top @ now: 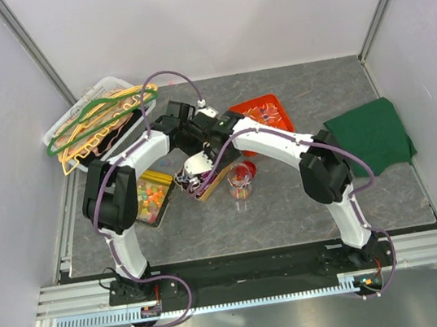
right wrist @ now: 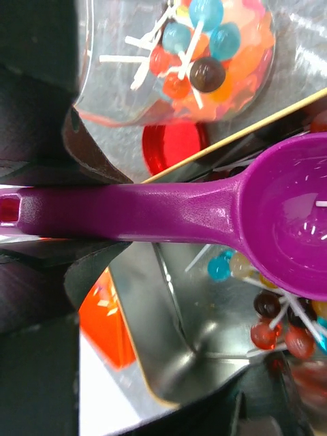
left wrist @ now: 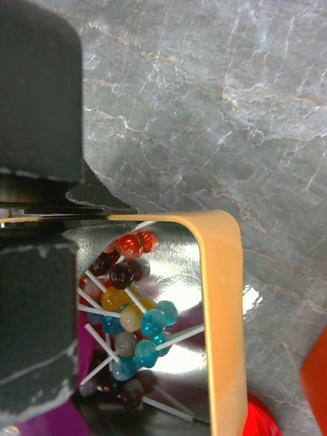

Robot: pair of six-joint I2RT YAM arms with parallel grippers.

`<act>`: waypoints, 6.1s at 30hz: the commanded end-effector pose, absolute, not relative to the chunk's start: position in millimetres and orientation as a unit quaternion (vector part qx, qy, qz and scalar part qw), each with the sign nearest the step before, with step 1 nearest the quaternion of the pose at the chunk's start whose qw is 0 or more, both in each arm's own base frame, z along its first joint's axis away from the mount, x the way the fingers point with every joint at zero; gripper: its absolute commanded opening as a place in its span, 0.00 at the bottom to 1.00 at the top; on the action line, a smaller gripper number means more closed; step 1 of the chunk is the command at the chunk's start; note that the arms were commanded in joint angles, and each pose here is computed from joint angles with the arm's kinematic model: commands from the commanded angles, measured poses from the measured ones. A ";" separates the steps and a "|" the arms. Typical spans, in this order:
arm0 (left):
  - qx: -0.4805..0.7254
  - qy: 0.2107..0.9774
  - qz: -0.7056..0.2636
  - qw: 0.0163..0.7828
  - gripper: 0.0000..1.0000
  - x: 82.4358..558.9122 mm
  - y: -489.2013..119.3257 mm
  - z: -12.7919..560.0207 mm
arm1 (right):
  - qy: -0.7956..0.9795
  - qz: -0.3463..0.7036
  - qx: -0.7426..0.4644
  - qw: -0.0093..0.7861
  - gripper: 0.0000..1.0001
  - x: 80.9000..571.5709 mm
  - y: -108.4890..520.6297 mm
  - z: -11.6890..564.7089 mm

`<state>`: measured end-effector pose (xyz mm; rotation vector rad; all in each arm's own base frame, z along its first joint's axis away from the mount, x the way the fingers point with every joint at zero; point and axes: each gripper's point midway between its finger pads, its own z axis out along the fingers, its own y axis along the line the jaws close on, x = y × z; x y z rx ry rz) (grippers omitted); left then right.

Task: Pack the candies
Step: Scoop the fake candies from the storage box.

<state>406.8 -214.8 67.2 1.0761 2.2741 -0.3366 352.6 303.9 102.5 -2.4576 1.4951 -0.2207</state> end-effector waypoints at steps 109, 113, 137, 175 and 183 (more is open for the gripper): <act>0.484 0.817 -0.228 0.216 0.02 367.2 -235.1 55.4 | 0.584 -0.016 -0.784 0.208 0.00 426.2 277.3 80.0; 0.494 0.810 -0.239 0.207 0.02 366.8 -240.0 54.4 | 0.577 -0.020 -0.789 0.207 0.00 425.8 282.0 78.5; 0.584 0.756 -0.244 0.166 0.02 340.9 -266.7 40.1 | 0.554 -0.021 -0.800 0.230 0.00 433.1 303.7 84.6; 0.634 0.740 -0.101 0.201 0.02 370.5 -254.0 19.1 | 0.541 0.031 -0.814 0.209 0.00 414.5 304.1 108.6; 0.629 0.743 -0.104 0.206 0.02 363.5 -250.2 19.0 | 0.558 0.044 -0.797 0.227 0.00 417.2 303.9 113.8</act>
